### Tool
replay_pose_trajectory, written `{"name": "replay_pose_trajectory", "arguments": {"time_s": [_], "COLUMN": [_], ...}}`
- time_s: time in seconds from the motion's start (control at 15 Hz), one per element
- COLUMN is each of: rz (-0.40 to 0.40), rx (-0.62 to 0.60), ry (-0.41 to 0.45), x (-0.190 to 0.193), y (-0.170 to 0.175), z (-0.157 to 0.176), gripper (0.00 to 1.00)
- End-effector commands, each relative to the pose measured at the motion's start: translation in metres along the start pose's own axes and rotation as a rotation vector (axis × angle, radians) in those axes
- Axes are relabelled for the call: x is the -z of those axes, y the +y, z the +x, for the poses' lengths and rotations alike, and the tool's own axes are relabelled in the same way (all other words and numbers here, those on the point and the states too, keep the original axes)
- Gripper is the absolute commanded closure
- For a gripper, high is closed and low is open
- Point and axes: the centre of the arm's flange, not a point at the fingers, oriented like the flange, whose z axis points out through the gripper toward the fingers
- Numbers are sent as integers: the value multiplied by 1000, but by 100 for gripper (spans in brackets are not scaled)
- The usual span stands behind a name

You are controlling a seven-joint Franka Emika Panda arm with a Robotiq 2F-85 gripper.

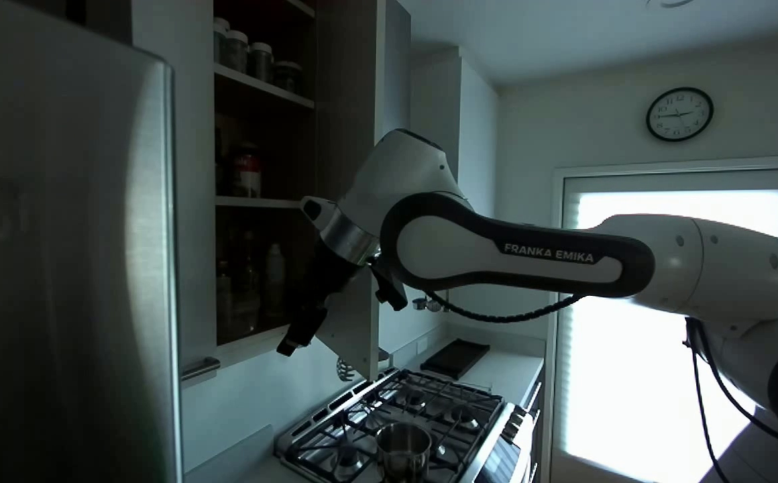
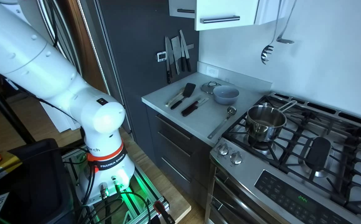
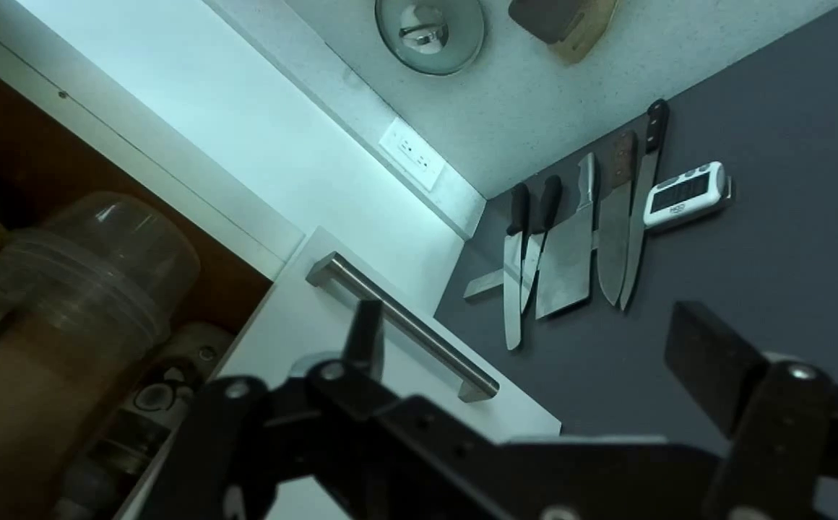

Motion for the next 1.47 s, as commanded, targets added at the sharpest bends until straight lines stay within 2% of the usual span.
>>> {"name": "replay_pose_trajectory", "arguments": {"time_s": [0.0,0.13,0.2,0.27,0.8,1.07,1.4], "rz": [0,-24,-112,-151,-406,-481,-497], "rx": [0,-10,-57,-92,-385,-464,-490], "ry": [0,-22,-49,-61,-187,-252,-291], "x": [0,-4,-8,-9,-14,-19,-26], "y": [0,-3,-1,2,26,35,42], "z": [0,-4,-9,-13,-38,-49,-57], "gripper": [0,0,0,0,0,0,0]}}
